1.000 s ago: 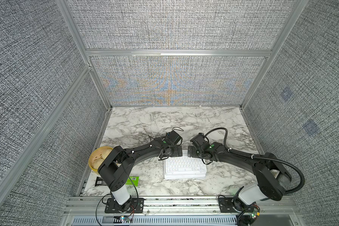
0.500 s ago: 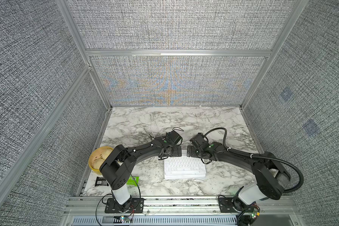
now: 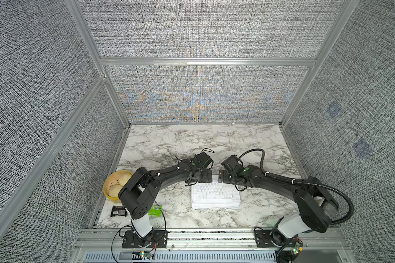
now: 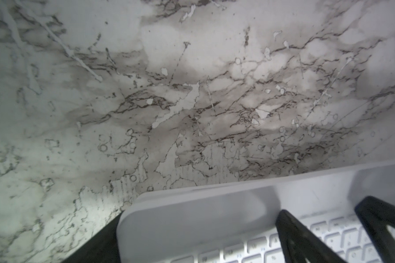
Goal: Stack the numeric keypads
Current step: Adjust the numeric keypads at the center of the board.
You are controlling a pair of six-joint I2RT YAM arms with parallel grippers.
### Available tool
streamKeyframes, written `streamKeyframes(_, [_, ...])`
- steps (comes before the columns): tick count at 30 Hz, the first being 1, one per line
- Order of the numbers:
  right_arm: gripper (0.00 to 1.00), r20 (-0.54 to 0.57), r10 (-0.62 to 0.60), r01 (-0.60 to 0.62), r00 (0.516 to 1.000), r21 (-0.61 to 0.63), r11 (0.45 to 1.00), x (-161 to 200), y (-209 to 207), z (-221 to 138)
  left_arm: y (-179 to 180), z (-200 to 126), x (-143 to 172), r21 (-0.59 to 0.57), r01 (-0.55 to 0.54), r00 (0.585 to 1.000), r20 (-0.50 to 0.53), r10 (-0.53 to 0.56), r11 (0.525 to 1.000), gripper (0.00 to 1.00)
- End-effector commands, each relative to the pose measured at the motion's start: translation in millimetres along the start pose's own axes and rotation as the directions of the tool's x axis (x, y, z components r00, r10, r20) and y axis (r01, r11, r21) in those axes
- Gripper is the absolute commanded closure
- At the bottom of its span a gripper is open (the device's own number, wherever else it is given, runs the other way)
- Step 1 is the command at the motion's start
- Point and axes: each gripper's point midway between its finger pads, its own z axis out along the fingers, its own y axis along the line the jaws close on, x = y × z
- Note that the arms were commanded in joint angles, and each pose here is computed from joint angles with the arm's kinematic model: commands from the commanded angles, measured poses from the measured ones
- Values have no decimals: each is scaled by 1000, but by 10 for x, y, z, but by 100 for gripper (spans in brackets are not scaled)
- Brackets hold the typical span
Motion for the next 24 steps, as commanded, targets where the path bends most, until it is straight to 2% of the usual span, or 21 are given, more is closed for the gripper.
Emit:
streamKeyframes(1, [1, 32, 14, -14, 999, 22, 1000, -64, -70, -34, 42, 5, -25, -28, -18, 1000, 9, 18, 999, 1])
streamKeyframes(6, [1, 38, 24, -24, 999, -2, 1000, -76, -79, -20, 88, 21, -65, -66, -36, 999, 17, 37, 997, 1])
streamKeyframes(13, [1, 11, 42, -41, 999, -60, 997, -25, 12, 72, 46, 103, -85, -36, -32, 999, 9, 32, 999, 1])
streamKeyframes(24, [1, -24, 55, -57, 998, -117, 992, 63, 107, 162, -156, 151, -29, 96, -1, 1000, -14, 2, 995, 1])
